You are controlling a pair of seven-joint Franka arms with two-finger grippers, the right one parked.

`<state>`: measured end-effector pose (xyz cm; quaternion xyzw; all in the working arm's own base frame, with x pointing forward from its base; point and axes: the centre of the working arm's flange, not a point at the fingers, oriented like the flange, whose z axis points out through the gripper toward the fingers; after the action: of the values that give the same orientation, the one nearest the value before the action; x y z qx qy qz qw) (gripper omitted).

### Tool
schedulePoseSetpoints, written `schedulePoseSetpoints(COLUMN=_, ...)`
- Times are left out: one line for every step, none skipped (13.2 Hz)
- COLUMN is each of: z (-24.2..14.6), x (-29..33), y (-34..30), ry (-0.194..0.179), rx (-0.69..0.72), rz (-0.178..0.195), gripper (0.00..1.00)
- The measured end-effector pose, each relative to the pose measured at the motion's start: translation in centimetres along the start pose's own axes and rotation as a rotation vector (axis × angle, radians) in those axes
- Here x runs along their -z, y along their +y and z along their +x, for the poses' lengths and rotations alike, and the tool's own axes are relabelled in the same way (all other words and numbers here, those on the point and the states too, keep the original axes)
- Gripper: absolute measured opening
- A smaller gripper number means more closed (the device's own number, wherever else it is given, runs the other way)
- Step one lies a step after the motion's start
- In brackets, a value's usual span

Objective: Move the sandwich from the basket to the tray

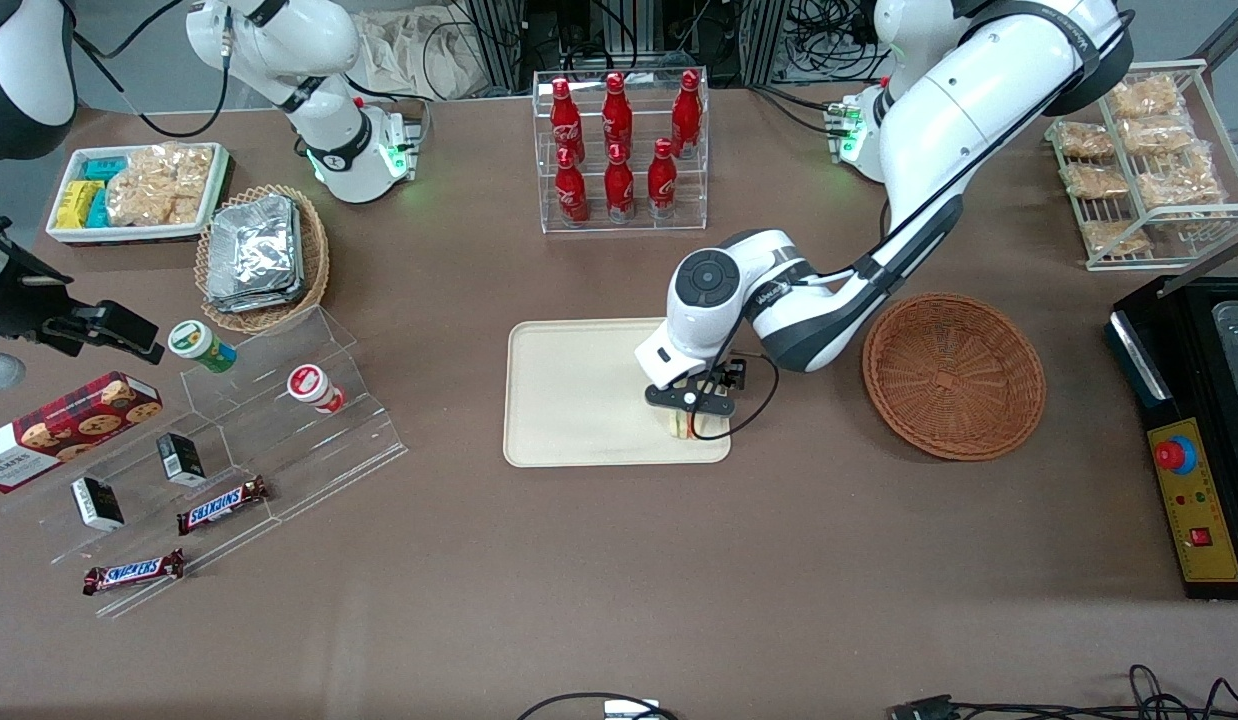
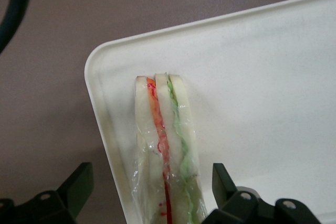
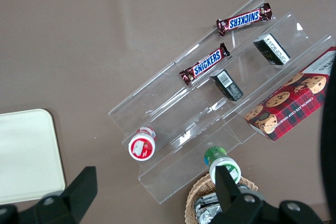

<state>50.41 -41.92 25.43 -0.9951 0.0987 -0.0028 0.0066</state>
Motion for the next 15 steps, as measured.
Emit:
schedulePoseSetpoints(z=0.2, x=0.6, y=0.0, ry=0.006, rx=0.015, rz=-0.002, gripper=1.00)
schedulePoseSetpoints(z=0.4, x=1.7, y=-0.1, ry=0.011, rx=0.043, rz=-0.004, gripper=1.00)
schedulePoseSetpoints(z=0.6, x=3.3, y=-0.2, ry=0.017, rx=0.074, rz=-0.005, gripper=1.00)
schedulePoseSetpoints(z=0.8, x=5.5, y=-0.4, ry=0.021, rx=0.108, rz=-0.008, gripper=1.00)
schedulePoseSetpoints(z=1.2, x=8.2, y=-0.8, ry=0.019, rx=0.148, rz=-0.012, gripper=1.00)
schedulePoseSetpoints(z=1.7, x=11.3, y=-1.6, ry=0.024, rx=0.188, rz=-0.008, gripper=1.00)
schedulePoseSetpoints(z=2.1, x=14.7, y=-2.6, ry=0.042, rx=0.219, rz=0.012, gripper=1.00)
schedulePoseSetpoints(z=2.3, x=18.0, y=-3.9, ry=0.067, rx=0.247, rz=0.038, gripper=1.00)
schedulePoseSetpoints(z=2.4, x=20.8, y=-5.7, ry=0.093, rx=0.270, rz=0.067, gripper=1.00)
schedulePoseSetpoints(z=2.5, x=23.0, y=-8.2, ry=0.105, rx=0.284, rz=0.094, gripper=1.00)
schedulePoseSetpoints(z=2.5, x=24.7, y=-10.6, ry=0.105, rx=0.295, rz=0.113, gripper=1.00)
schedulePoseSetpoints(z=2.4, x=25.8, y=-12.7, ry=0.101, rx=0.305, rz=0.128, gripper=1.00)
schedulePoseSetpoints(z=2.4, x=26.6, y=-14.5, ry=0.097, rx=0.316, rz=0.147, gripper=1.00)
schedulePoseSetpoints(z=2.4, x=27.2, y=-16.1, ry=0.095, rx=0.334, rz=0.158, gripper=1.00)
schedulePoseSetpoints(z=2.6, x=27.6, y=-17.7, ry=0.087, rx=0.357, rz=0.151, gripper=1.00)
